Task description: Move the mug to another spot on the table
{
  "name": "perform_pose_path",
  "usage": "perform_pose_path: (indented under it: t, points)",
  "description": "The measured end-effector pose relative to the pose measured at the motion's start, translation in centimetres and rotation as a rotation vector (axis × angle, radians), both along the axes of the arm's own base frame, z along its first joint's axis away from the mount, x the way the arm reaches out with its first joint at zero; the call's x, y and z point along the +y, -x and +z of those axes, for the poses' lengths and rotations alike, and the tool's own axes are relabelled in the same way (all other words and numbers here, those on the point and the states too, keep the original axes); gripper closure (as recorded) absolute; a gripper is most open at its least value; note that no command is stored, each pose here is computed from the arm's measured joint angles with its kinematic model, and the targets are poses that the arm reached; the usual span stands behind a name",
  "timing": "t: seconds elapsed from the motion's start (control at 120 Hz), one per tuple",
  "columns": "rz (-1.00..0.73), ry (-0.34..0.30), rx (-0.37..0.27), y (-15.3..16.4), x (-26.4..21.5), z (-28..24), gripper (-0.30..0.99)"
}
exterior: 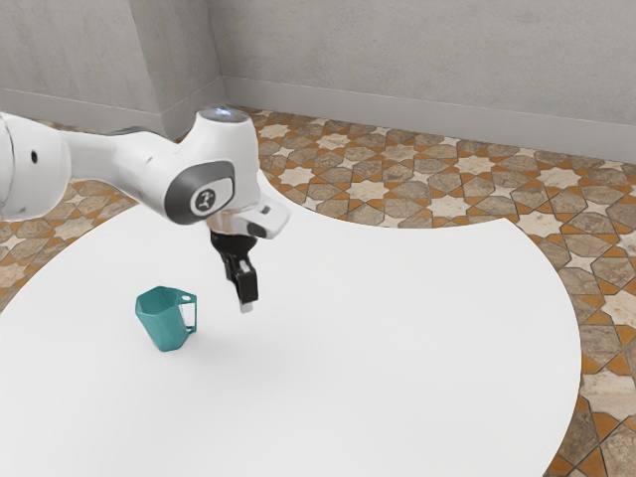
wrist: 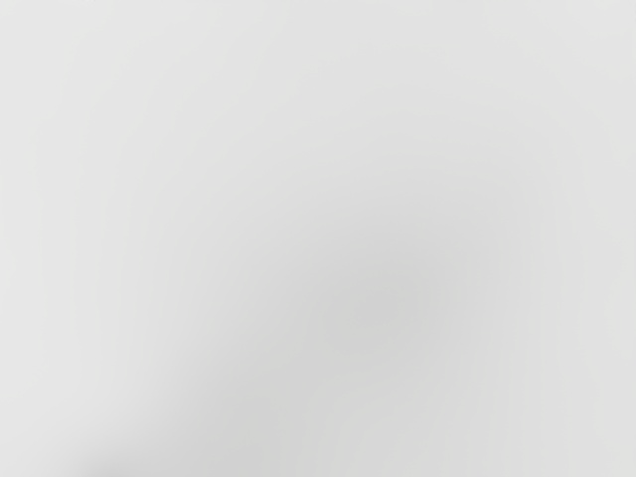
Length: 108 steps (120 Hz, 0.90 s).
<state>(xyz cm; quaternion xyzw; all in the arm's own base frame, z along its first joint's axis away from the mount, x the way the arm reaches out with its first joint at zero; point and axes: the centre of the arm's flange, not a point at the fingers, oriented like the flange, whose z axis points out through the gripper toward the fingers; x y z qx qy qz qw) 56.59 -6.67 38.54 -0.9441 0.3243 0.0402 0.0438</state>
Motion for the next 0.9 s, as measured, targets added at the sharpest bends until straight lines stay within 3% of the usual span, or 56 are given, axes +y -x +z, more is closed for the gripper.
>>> perform_pose_path:
  t: [0.308,0.9]
  points:
    - [-0.068,-0.043,0.055,-1.7,0.5,-5.2,0.03]
    - [-0.006,-0.059,0.124,-4.4,2.1,-10.7,0.03]
